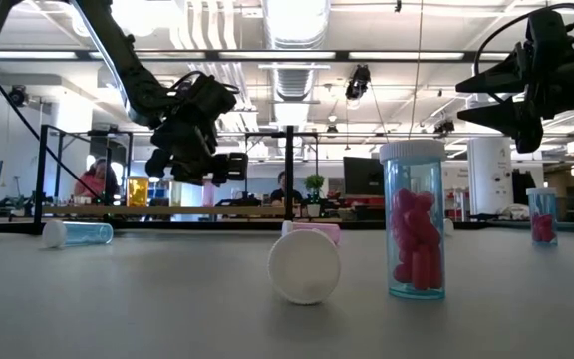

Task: Pick and place medicine bottles onto shelf by color
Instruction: Put the top left blue pill bottle on the shelf

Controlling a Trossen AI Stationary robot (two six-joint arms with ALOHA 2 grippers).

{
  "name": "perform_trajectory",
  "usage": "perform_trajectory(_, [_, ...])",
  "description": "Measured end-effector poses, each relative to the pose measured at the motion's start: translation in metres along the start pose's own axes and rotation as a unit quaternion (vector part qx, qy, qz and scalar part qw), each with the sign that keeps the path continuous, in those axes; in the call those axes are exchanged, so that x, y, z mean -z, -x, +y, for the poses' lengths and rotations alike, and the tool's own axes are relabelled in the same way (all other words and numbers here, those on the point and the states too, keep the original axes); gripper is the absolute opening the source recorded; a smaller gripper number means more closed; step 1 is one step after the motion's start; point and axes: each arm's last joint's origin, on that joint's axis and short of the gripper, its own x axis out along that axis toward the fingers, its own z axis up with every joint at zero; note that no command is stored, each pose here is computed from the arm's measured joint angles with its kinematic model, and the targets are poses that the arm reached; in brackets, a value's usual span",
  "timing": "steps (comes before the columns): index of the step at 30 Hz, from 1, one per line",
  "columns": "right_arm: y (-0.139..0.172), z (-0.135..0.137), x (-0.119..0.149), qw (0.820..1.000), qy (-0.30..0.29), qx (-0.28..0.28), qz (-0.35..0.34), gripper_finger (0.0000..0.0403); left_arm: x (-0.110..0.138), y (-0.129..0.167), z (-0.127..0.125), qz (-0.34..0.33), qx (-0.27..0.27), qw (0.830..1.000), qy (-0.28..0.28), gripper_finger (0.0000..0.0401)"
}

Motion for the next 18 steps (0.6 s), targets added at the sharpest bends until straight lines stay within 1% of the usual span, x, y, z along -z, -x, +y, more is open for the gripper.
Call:
perform_trajectory(8, [0.0,0.0,0.0,1.0,0.0,0.0,0.0,0.0237,-0.0005,0.0012,-0.0006,-0.001,0.002,1.0,0.005,0.0186])
perform_trajectory(18, [0.0,0.0,0.0,1.0,0.0,0.0,0.0,0.0237,-0.0033,0.0086,-0.0034,-0.009,0.004,1.0,0.003,0.0188])
